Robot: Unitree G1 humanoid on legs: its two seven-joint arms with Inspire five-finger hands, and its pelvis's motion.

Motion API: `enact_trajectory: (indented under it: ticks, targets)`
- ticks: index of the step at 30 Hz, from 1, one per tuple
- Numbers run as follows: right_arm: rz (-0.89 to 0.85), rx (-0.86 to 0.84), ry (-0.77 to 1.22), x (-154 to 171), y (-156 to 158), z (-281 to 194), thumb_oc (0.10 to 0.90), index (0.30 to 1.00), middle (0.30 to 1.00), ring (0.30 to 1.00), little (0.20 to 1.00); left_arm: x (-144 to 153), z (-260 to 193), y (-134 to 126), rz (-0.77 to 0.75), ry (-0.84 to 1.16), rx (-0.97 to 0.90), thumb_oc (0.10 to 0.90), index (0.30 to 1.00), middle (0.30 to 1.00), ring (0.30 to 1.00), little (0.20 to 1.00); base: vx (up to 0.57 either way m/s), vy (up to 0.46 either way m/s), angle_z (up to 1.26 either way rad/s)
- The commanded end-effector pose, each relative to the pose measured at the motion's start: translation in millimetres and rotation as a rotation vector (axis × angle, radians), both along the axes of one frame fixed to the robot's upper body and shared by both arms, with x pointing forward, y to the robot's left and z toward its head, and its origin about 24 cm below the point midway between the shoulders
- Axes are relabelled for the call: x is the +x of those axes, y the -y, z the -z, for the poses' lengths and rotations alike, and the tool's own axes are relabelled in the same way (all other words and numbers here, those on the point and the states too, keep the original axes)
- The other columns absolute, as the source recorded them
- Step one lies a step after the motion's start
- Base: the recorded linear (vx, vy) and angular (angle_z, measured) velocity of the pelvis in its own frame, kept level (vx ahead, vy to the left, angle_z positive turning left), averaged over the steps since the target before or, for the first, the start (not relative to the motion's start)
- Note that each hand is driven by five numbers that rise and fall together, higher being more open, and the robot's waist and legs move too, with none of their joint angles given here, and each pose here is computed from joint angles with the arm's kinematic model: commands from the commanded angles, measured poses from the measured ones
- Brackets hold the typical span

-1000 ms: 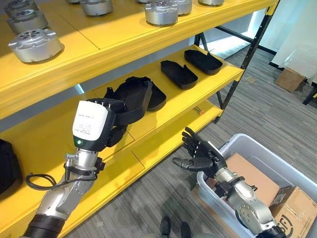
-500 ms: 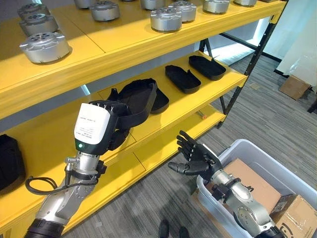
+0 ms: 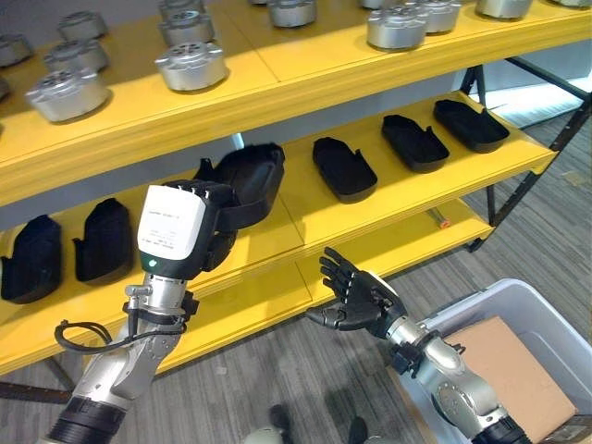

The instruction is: Move parts from the plastic box to the shelf.

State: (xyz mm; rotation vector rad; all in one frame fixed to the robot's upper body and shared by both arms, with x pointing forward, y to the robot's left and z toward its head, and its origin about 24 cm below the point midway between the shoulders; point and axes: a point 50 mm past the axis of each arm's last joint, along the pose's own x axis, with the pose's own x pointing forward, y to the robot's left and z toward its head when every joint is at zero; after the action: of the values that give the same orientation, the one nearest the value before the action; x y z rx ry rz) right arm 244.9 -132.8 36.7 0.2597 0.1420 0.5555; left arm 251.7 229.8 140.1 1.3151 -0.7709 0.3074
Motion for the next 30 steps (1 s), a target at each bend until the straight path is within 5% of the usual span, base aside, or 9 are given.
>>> enact_trajectory:
  ticks: [1,21,30]
  targets:
    - [-0.049,0.084,0.183,7.2,-11.6,-34.3,0.9,1.0,1.0,1.0,1.0,-5.3,-50.3,-7.9,-0.023,0.298,-0.096,0.4,0.3,0.3,0.3,0.3,0.09,0.252,0.43]
    - [-0.033,0.095,0.164,7.0,-25.7,-29.9,0.9,1.0,1.0,1.0,1.0,11.3,-63.1,14.1,0.099,0.302,-0.03,0.4,0.3,0.3,0.3,0.3,0.1,0.24,0.14]
    - [-0.032,0.083,0.137,4.3,-16.7,-22.4,0.9,1.0,1.0,1.0,1.0,15.8,-62.2,28.9,0.144,0.297,-0.001,0.4,0.3,0.3,0.3,0.3,0.12,-0.218,0.17]
